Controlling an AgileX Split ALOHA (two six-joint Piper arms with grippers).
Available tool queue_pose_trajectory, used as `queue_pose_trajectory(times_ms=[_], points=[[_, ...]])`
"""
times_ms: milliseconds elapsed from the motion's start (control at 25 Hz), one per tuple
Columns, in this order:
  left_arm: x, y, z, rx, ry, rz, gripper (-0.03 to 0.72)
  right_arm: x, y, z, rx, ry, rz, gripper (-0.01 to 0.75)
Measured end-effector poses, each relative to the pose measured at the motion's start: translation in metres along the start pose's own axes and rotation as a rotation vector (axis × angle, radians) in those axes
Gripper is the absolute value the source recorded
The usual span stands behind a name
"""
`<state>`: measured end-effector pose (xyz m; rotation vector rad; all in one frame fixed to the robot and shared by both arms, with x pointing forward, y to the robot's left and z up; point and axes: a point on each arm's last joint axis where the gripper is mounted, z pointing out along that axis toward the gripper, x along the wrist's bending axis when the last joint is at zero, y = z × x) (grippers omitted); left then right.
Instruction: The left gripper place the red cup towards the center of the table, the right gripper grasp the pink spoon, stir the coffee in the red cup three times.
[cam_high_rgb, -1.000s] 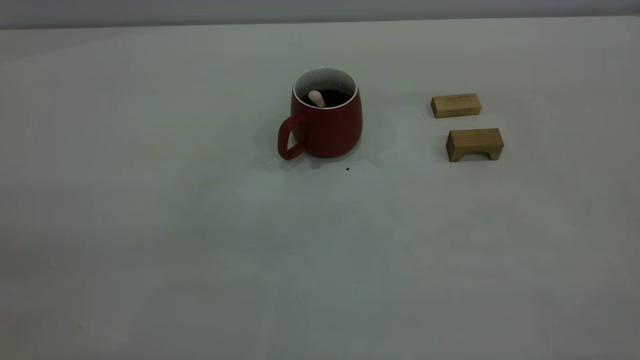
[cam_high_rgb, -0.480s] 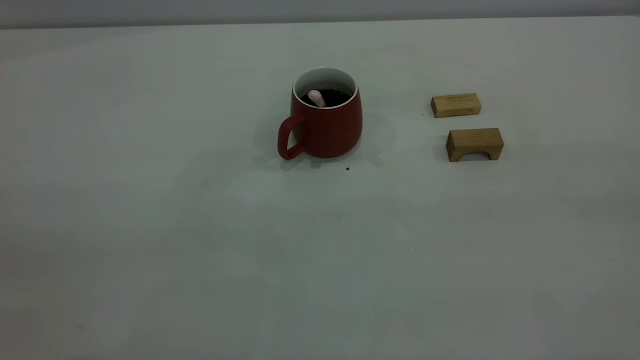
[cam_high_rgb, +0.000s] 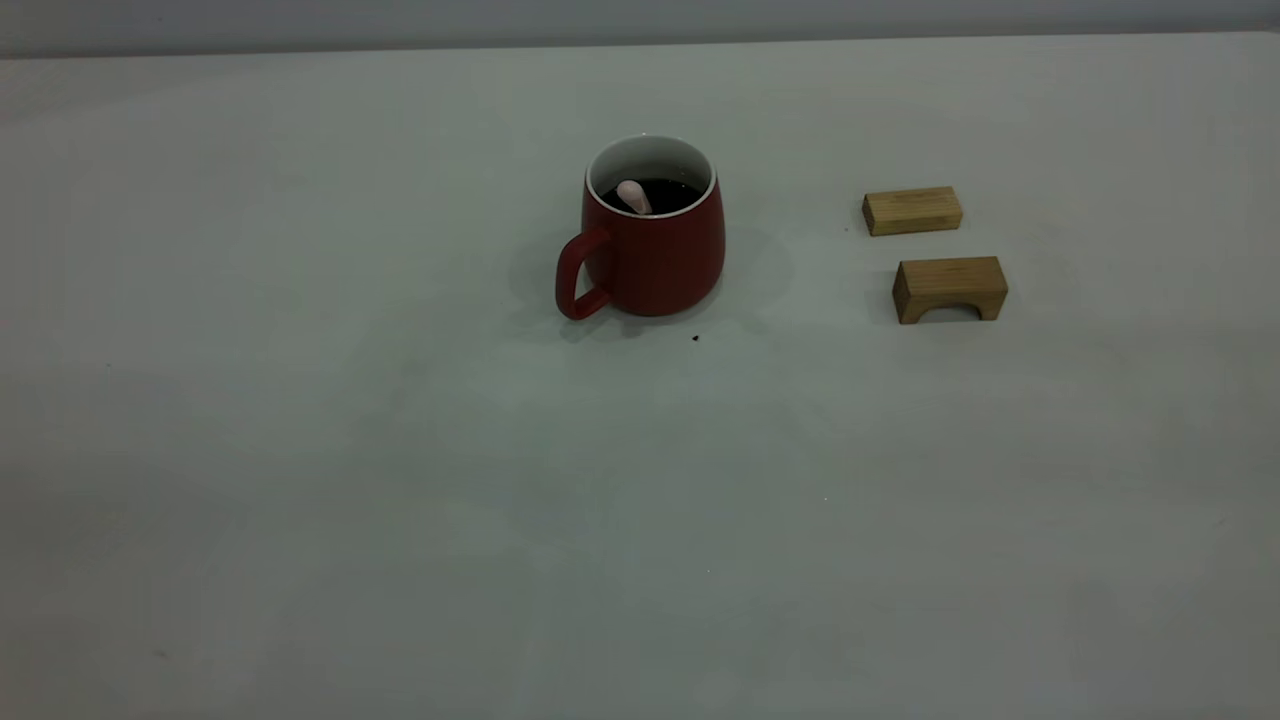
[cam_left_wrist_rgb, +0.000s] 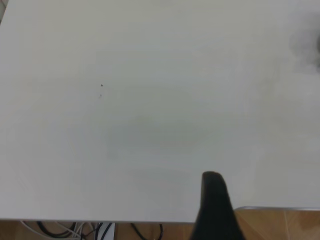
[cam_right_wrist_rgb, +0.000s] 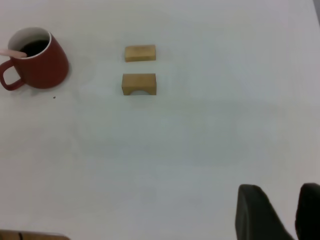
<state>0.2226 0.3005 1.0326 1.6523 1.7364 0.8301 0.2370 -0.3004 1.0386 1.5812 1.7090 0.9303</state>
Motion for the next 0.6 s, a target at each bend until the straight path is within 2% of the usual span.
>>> queue_pose_trajectory(times_ms=[200, 440, 600], points=[[0.0000, 0.0000, 0.0000, 0.000, 0.000, 0.000, 0.586, 0.0001, -0.0001, -0.0001, -0.001, -0.002, 0.002, 0.239], [0.0000, 0.0000, 0.0000, 0.000, 0.000, 0.000, 0.586, 0.0002, -0.0001, -0.0001, -0.002, -0.065, 0.044, 0.239], [0.0000, 0.0000, 0.0000, 0.000, 0.000, 0.000, 0.586, 0.0002, -0.0001, -0.0001, -0.003, -0.068, 0.046, 0.239]])
